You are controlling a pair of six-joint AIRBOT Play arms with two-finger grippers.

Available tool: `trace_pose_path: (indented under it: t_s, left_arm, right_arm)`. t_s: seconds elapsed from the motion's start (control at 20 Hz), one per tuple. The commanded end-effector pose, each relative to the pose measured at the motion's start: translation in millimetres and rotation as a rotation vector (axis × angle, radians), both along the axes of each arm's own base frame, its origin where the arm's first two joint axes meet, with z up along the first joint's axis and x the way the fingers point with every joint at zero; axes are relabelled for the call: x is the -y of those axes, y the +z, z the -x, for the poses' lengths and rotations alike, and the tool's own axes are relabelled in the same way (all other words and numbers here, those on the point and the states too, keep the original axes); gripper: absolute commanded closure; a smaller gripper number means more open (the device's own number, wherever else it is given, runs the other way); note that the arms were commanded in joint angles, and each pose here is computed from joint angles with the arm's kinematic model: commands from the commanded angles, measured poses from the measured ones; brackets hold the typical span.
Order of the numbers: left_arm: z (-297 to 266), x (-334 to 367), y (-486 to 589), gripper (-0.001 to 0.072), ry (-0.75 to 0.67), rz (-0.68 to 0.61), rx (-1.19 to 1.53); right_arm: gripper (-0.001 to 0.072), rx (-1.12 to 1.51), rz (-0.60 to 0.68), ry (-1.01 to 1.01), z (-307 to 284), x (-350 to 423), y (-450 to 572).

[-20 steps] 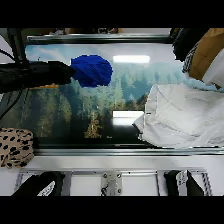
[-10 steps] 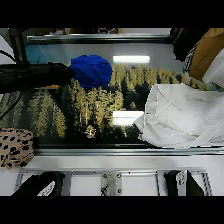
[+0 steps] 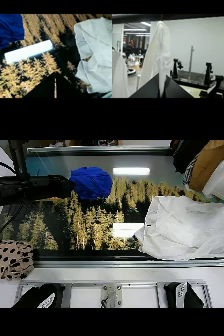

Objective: Fold the clothes and pants, and hang the long-sleeved shirts on hangers.

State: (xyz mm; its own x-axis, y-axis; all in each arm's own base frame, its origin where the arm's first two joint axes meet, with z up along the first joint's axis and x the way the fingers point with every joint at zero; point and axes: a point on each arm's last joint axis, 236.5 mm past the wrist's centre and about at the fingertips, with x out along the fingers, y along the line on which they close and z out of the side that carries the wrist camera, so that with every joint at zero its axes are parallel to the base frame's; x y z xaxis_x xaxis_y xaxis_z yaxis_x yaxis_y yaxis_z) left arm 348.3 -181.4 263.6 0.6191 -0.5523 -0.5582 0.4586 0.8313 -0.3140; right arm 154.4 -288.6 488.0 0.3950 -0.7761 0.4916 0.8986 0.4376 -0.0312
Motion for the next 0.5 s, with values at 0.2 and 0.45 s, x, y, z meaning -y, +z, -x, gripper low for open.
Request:
trace_pose_path:
  t_s: [0.2,0.45]
  left_arm:
    - [0,0,0,0.0699,0.001,-0.001,0.001]
    - [0,0,0,0.0699,0.001,-0.001,0.001]
  right_arm:
    - [0.0707,0.024,0.03,0.013,8,-18,13]
    - [0.0707,0.028,0.036,0.013,10,-21,15]
